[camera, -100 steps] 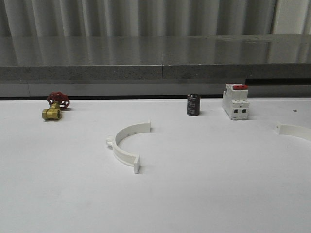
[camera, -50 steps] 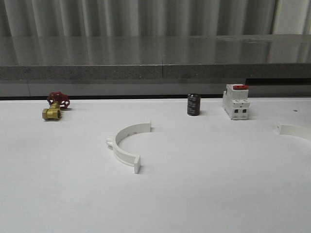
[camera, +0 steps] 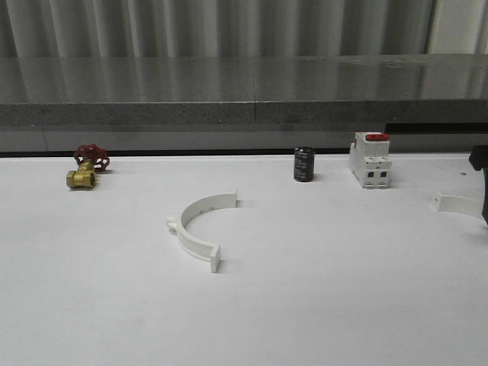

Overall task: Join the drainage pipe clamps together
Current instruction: 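Close the right gripper on the clamp half's flange and lift it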

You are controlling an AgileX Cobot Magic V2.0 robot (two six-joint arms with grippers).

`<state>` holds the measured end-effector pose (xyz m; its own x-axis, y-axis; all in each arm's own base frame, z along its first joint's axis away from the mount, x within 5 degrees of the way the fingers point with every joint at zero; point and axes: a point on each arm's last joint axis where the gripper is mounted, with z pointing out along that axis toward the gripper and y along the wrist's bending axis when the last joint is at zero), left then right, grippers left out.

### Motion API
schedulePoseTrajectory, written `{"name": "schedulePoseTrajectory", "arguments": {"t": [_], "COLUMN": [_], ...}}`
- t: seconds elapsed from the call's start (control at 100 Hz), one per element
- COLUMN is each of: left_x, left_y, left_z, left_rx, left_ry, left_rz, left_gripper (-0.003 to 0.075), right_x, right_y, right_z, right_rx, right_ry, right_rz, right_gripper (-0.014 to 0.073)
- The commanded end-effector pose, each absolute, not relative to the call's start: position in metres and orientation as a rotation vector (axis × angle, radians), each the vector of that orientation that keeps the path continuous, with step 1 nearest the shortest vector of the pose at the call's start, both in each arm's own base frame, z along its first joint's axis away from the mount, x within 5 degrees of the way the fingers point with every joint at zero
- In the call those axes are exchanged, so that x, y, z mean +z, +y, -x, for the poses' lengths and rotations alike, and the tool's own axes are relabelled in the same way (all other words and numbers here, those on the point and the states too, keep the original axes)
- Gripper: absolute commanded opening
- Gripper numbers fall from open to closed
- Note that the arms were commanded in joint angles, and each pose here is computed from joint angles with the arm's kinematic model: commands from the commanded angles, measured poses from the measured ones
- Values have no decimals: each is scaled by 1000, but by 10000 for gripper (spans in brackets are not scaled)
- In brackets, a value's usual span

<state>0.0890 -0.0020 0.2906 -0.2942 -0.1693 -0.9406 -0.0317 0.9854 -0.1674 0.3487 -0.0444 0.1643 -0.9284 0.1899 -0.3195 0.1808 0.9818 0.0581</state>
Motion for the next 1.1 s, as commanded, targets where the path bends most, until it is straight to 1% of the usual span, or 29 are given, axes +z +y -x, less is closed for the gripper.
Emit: {"name": "schedulePoseTrajectory", "arguments": {"t": [0.0,0.22,0.3,0.37,0.49,0.61,0.72,0.82,1.09], "left_x": [305,305,305,305,305,305,305,305,305], "left_y": [-3,-3,-3,-3,-3,-3,-3,-3,-3], "left_z": [-91,-91,-91,-91,-91,-91,-91,-91,-91], "left_rx": [-149,-149,-149,-149,-149,-149,-149,-149,-149], "left_ry": [1778,1778,1778,1778,1778,1778,1778,1778,1778], "left_rz": [126,126,126,126,126,126,126,126,126], "left_gripper": [-20,-20,-20,-20,-20,-20,-20,-20,-20], "right_x": [182,177,177,177,176,176,176,176,177], "right_y": [-48,-48,-48,-48,-48,-47,-47,-47,-48], "right_z": [-355,-356,-356,-356,-355,-355,-355,-355,-356], "right_rx": [24,25,25,26,30,35,35,35,34], "right_ry": [2713,2730,2730,2732,2741,2741,2741,2741,2731], "right_rz": [-246,-248,-248,-248,-252,-258,-258,-258,-257], "right_gripper": [591,589,549,472,306,158,66,34,34]}}
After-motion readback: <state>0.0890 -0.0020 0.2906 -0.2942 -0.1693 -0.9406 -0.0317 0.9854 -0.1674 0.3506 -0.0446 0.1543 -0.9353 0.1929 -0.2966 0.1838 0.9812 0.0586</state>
